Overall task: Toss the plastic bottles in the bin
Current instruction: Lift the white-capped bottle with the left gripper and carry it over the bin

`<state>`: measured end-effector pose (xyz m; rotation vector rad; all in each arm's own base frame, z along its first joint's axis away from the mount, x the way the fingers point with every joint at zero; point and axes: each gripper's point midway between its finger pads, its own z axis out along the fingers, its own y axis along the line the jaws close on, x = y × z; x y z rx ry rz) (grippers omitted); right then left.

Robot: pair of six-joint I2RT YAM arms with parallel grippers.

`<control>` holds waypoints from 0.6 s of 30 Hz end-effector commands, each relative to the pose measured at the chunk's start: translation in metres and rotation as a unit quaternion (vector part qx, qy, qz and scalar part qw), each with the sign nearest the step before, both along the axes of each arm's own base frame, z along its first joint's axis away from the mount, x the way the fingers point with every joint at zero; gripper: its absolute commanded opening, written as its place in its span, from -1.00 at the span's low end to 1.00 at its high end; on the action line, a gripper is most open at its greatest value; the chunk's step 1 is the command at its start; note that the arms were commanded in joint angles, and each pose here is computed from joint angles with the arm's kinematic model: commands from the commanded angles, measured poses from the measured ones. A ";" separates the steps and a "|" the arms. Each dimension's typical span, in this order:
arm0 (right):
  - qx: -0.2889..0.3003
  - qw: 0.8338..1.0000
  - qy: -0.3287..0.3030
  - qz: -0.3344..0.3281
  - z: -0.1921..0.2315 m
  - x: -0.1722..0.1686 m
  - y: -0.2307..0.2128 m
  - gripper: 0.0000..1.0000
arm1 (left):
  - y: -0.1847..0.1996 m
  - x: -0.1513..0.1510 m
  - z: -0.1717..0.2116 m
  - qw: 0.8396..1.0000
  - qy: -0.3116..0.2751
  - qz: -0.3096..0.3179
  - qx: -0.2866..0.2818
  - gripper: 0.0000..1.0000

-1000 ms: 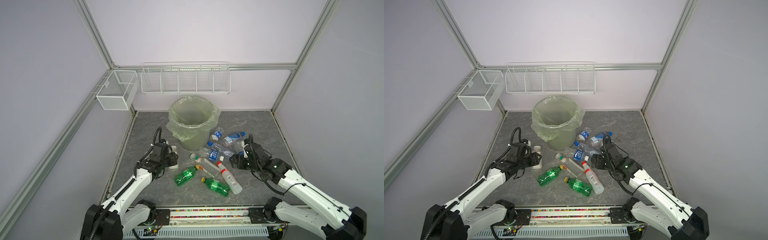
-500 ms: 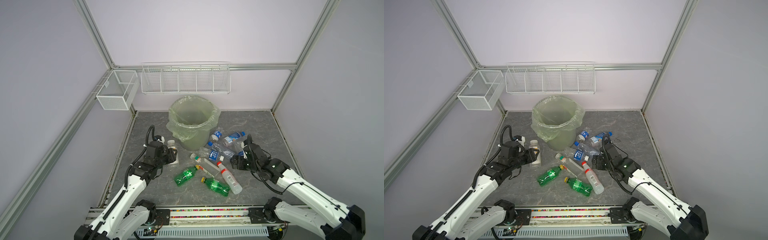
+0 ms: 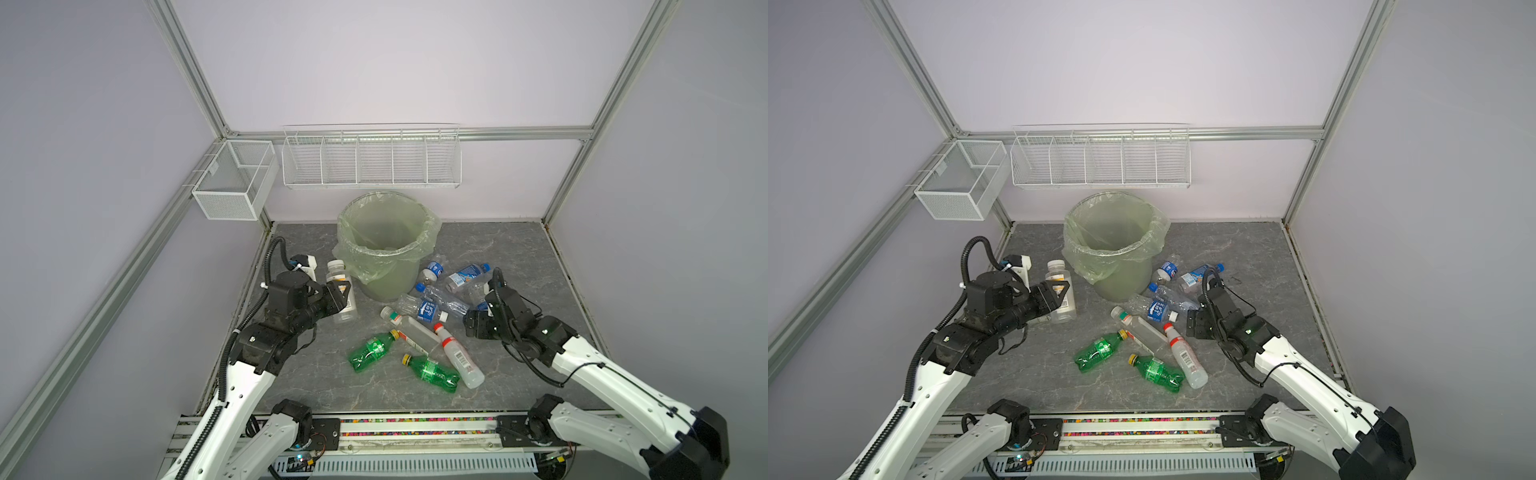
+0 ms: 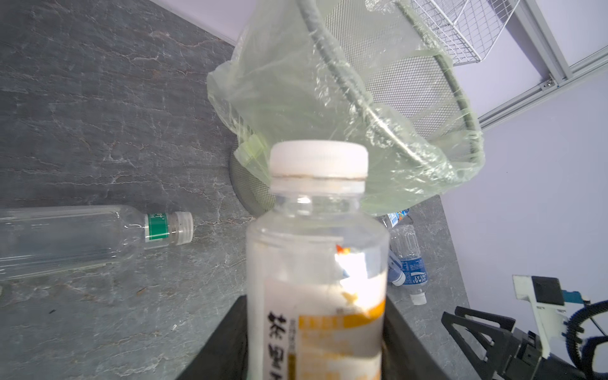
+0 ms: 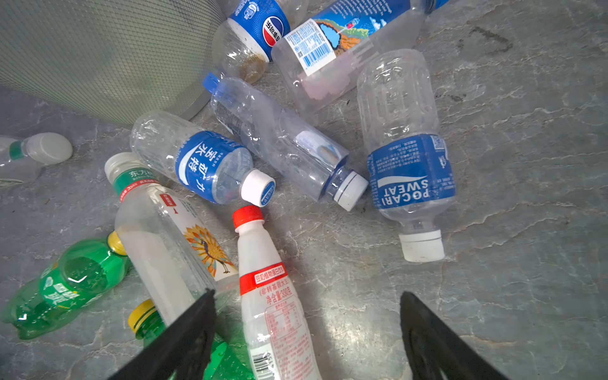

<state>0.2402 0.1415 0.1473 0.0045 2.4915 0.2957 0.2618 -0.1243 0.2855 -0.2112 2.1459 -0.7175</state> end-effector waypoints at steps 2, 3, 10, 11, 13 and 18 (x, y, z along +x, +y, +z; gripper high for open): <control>-0.026 1.000 -0.011 -0.006 0.002 0.000 -0.012 0.77 | 0.001 -0.005 0.033 0.999 -0.022 0.007 -0.023 0.05; -0.025 1.000 -0.012 -0.007 0.004 0.000 -0.013 0.77 | -0.001 -0.005 0.039 0.999 -0.026 0.005 -0.033 0.04; 0.020 0.997 -0.067 -0.009 0.024 -0.009 -0.018 0.76 | -0.007 -0.020 0.032 0.996 -0.039 -0.016 -0.079 0.00; 0.019 0.997 -0.074 -0.013 0.025 -0.010 -0.021 0.77 | -0.006 -0.022 0.029 0.996 -0.040 -0.013 -0.081 -0.01; 0.017 0.996 -0.086 -0.018 0.027 -0.012 -0.027 0.77 | -0.002 -0.026 0.025 0.995 -0.045 -0.008 -0.086 -0.02; 0.006 0.995 -0.102 -0.016 0.031 -0.010 -0.031 0.76 | 0.006 -0.043 0.024 0.992 -0.062 0.000 -0.108 -0.05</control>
